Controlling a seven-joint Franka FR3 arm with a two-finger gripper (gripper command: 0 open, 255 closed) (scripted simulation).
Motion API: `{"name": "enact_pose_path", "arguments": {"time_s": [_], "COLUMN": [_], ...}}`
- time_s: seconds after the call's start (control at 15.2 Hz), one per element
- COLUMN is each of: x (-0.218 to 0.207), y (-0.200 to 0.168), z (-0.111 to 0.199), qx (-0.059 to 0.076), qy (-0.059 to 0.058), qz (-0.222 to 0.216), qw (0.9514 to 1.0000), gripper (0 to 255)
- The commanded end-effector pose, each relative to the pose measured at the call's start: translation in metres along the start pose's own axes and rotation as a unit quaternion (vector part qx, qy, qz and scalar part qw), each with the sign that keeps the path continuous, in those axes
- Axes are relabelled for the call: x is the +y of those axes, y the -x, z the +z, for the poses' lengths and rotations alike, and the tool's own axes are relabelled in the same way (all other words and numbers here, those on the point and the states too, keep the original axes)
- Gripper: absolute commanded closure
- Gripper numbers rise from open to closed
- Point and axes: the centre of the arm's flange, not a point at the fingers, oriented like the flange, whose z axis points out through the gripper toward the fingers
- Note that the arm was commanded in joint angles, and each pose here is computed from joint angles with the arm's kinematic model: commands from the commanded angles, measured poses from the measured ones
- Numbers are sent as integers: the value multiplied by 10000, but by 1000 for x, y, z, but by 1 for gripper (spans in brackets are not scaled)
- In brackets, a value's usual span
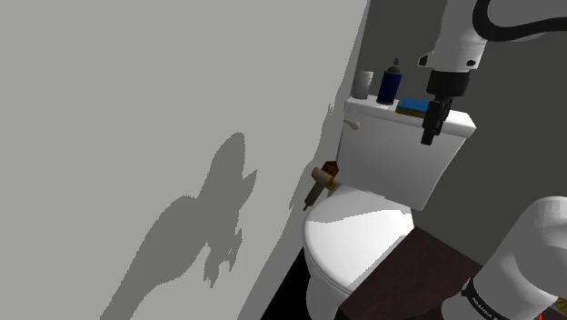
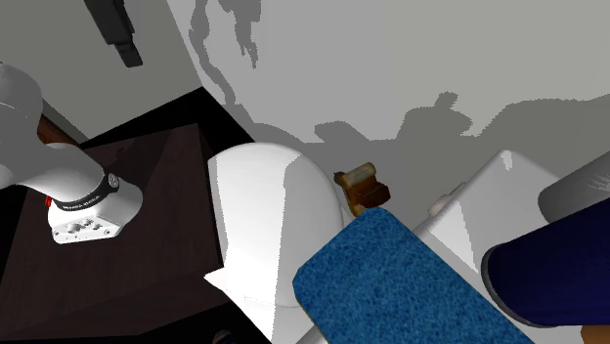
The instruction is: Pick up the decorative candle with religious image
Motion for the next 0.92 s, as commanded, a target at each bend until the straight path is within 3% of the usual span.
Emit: {"name": "enact_pose_path", "arguments": {"time_s": [0.0, 0.4, 0.86], "x": [0, -10, -11], "y": [0, -50, -110], "z": [0, 59, 127], "qx": [0, 120, 259], "qy": [0, 516, 1117], "qz": [0, 174, 375], "qw": [10000, 9984, 9927], "gripper": [0, 0, 0]}}
